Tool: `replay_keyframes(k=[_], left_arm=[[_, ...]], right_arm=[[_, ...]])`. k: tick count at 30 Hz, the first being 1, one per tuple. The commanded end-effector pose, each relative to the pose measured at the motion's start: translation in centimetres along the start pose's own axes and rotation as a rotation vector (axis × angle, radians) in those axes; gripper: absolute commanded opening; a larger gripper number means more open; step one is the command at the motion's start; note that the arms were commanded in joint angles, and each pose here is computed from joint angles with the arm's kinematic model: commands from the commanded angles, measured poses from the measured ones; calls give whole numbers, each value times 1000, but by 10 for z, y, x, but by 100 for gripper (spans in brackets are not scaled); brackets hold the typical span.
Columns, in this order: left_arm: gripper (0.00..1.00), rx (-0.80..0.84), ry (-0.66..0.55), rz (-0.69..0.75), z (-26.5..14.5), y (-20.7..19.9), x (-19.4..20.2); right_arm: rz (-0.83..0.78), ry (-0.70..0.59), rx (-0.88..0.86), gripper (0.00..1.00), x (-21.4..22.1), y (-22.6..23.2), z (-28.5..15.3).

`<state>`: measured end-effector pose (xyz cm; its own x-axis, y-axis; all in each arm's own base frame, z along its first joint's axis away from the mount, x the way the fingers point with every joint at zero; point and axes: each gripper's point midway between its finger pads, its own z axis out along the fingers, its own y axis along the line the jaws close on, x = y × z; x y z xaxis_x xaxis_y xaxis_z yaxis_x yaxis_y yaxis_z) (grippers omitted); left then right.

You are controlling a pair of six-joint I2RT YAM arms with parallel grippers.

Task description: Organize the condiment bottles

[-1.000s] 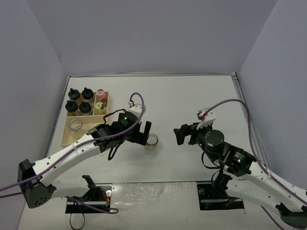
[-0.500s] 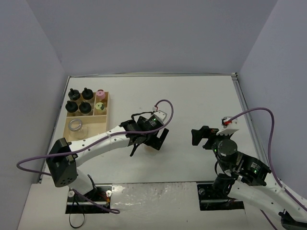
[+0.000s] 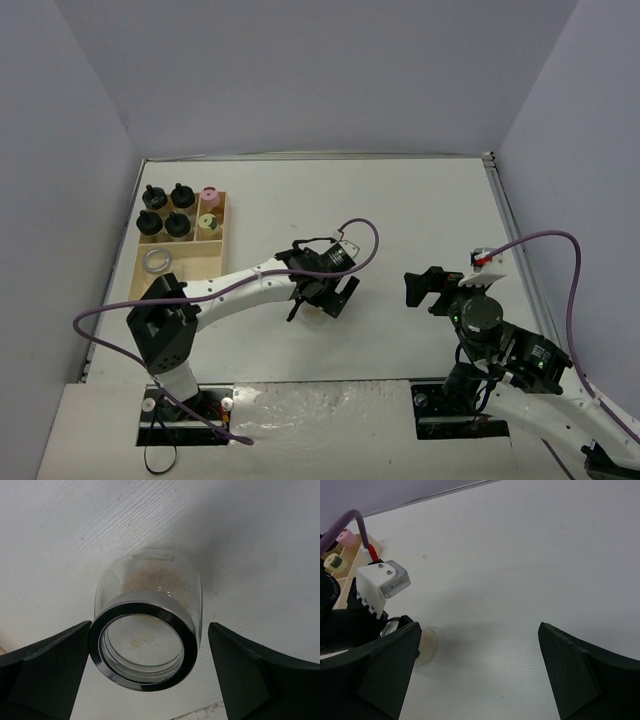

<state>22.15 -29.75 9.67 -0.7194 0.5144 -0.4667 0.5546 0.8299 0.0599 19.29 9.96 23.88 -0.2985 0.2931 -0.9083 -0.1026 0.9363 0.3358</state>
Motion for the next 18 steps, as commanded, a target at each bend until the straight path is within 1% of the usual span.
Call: replay_keyframes(k=[1, 3, 7, 8, 12, 14, 15, 18], left_arm=[[91, 11, -50, -17, -15, -4, -20], [80, 6, -43, -29, -15, -3, -18], [54, -2, -44, -52, -20, 0, -16], [45, -18, -48, -58, -24, 4, -15], [22, -47, -75, -82, -44, 21, -18], [8, -53, -108, -120, -62, 38, -23], [0, -66, -99, -131, -67, 47, -19], [0, -138, -127, -205, -92, 91, -15]], right_arm=[[40, -46, 26, 100, -11, -2, 1], [41, -46, 26, 100, -10, -2, 1], [41, -40, 21, 100, -9, -1, 1], [42, -39, 16, 100, -9, 0, 1], [43, -41, 15, 100, -10, 0, 0], [44, -41, 13, 100, -11, 0, 0], [44, -38, 4, 100, -11, 2, 0], [36, -33, 1, 100, -9, 2, 0]])
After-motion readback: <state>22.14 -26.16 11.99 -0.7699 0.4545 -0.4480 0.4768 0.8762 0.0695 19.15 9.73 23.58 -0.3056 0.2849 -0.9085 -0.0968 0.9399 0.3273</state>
